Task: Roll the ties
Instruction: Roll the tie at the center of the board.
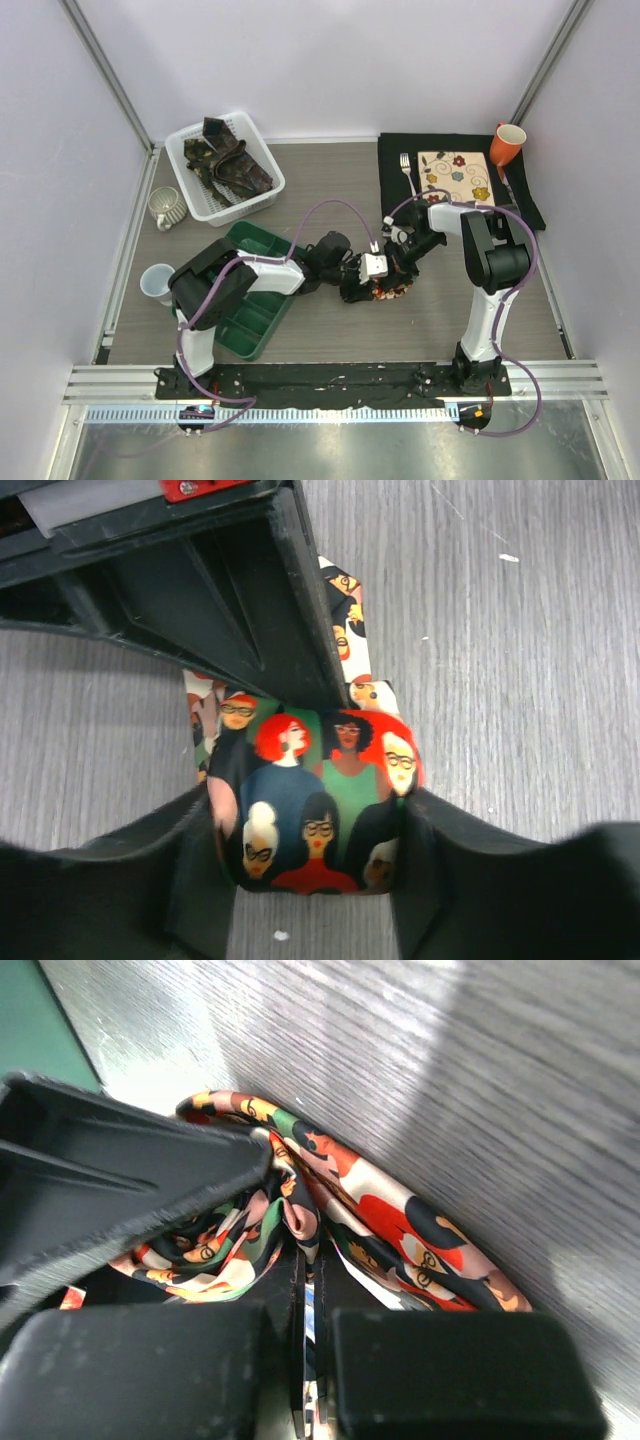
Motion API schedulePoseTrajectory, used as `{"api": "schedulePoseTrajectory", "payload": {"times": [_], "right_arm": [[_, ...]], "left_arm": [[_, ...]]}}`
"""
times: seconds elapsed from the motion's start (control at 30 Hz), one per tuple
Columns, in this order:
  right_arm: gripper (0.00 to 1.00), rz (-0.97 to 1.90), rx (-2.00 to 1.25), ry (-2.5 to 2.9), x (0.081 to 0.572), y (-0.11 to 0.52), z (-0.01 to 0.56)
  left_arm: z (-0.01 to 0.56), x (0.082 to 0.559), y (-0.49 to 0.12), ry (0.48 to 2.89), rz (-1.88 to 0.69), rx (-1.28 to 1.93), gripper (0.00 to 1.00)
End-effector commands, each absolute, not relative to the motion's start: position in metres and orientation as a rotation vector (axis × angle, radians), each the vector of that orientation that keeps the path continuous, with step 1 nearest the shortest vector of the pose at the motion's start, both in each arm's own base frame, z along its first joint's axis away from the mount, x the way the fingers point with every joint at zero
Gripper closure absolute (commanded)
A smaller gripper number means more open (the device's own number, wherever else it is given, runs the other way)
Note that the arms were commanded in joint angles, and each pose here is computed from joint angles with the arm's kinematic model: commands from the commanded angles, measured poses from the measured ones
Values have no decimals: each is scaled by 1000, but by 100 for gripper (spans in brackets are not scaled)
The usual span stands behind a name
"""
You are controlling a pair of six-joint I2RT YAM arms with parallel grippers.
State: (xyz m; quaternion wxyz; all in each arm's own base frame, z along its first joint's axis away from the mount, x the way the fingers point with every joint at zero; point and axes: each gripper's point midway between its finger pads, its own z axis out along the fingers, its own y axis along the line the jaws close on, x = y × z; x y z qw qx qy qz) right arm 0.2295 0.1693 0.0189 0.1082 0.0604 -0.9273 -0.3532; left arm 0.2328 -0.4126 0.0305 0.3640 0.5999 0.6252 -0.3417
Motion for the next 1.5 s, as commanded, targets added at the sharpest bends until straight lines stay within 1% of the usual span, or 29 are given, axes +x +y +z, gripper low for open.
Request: {"api": "schedulePoseTrajectory", "payload": {"times": [0.0,0.03,0.07,0.1,0.17,0.2,0.3,0.5,0.6,0.63,0.83,0.93,0.97,1.1,1.3,1.47], "right_arm": [[99,-892,301,-2850,246,154,-7],[96,-928,293,-2844,247,155,-1],[90,-949,288,-2860,252,154,7],[77,-1000,278,-2855,254,155,16],[64,-1037,271,-2886,258,145,34],[56,-1046,266,-2895,259,141,38],[48,-1058,232,-2913,259,124,49],[42,-1000,197,-2946,262,105,36],[28,-970,173,-2972,266,103,24],[27,-969,169,-2968,267,103,18],[27,-1071,192,-2908,260,120,15],[28,-1204,223,-2836,252,139,24],[29,-1291,230,-2800,252,148,32],[34,-1444,275,-2729,249,163,50],[29,-1551,352,-2681,238,169,74],[27,-1626,377,-2637,235,179,84]], "left_arm": [[35,239,-421,1582,-872,1545,57],[31,237,-419,1592,-866,1552,65],[26,234,-413,1619,-855,1568,68],[22,234,-408,1631,-838,1579,71],[12,226,-398,1665,-824,1622,77],[8,225,-394,1672,-811,1638,78],[-2,221,-383,1713,-783,1665,80],[-6,220,-381,1720,-779,1679,81],[-5,222,-383,1713,-769,1684,82],[-7,222,-382,1717,-768,1688,82],[-9,223,-381,1728,-754,1692,82],[-9,224,-381,1733,-753,1688,82],[-9,223,-381,1734,-757,1687,82],[-11,224,-381,1743,-752,1685,82],[-14,225,-381,1752,-751,1685,83],[-15,225,-381,1754,-754,1689,83]]}}
